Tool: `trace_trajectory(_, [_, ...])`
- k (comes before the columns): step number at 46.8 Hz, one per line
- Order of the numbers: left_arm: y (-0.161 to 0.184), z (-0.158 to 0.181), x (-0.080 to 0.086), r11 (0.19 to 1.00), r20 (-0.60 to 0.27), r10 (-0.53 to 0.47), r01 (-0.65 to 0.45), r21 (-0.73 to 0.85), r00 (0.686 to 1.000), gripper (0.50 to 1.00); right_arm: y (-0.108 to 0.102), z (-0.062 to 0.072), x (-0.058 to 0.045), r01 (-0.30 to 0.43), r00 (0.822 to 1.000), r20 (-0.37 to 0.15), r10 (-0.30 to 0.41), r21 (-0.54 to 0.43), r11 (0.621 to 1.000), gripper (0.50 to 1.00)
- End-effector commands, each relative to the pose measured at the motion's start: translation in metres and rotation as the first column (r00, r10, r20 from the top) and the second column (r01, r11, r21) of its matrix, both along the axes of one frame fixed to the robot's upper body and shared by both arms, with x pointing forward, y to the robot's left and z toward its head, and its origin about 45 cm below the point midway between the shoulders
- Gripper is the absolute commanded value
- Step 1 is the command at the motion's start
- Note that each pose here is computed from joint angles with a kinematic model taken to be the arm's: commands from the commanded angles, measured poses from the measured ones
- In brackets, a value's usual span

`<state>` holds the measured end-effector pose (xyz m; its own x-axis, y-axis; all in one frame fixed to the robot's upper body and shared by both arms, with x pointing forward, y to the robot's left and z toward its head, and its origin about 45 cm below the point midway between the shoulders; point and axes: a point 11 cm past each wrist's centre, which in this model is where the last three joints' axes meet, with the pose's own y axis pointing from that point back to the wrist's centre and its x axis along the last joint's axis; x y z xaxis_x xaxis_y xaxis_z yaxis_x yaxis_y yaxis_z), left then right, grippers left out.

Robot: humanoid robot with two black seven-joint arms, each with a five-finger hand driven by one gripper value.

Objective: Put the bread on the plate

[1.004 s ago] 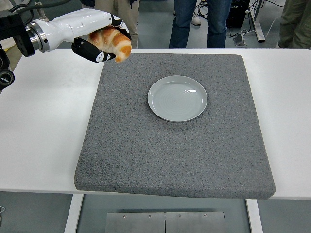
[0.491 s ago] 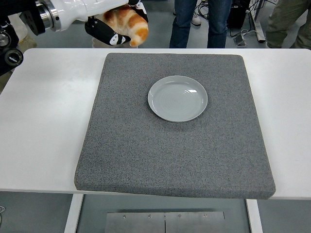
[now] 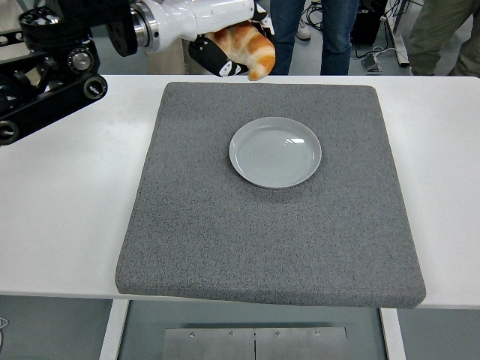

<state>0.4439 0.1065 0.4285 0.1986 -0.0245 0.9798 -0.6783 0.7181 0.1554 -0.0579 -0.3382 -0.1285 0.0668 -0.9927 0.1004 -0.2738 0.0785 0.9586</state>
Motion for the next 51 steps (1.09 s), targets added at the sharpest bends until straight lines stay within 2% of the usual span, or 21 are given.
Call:
trace_trajectory(1, [-0.011,-0.008,0.004,1.0,-0.012,-0.003,0.003,-0.002,1.0,0.5,0.0,0.0,0.0,0.0,1.0,0.0,0.0,0.0,1.0,1.0])
trace_trajectory(14, [-0.039,-0.019,0.018,1.0,-0.028,0.005,-0.005,-0.013,1.0,0.5,0.0,0.0,0.0,0.0,1.0,0.0,0.0,0.0,1.0,1.0])
trace_trajectory(21, [-0.06,-0.035,0.019,1.0,-0.041,-0.01,0.011,0.01,0.999,0.5,0.0,0.0,0.0,0.0,1.0,0.0,0.0,-0.001,1.0,1.0])
trace_trajectory(31, [-0.091,-0.043,0.012,0.998,-0.044,-0.053,0.054,0.014,0.998,0.5,0.0,0.0,0.0,0.0,1.0,0.0,0.0,0.0,1.0,1.0])
trace_trajectory(39, [-0.089,-0.049,0.017,0.999,-0.053,-0.032,0.033,0.017,0.998,0.5,0.0,0.0,0.0,0.0,1.0,0.0,0.0,0.0,1.0,1.0])
trace_trajectory(51, [-0.087,-0.079,0.018,0.997,-0.04,-0.027,0.03,0.071,0.999,0.5,0.0,0.0,0.0,0.0,1.0,0.0,0.0,0.0,1.0,1.0])
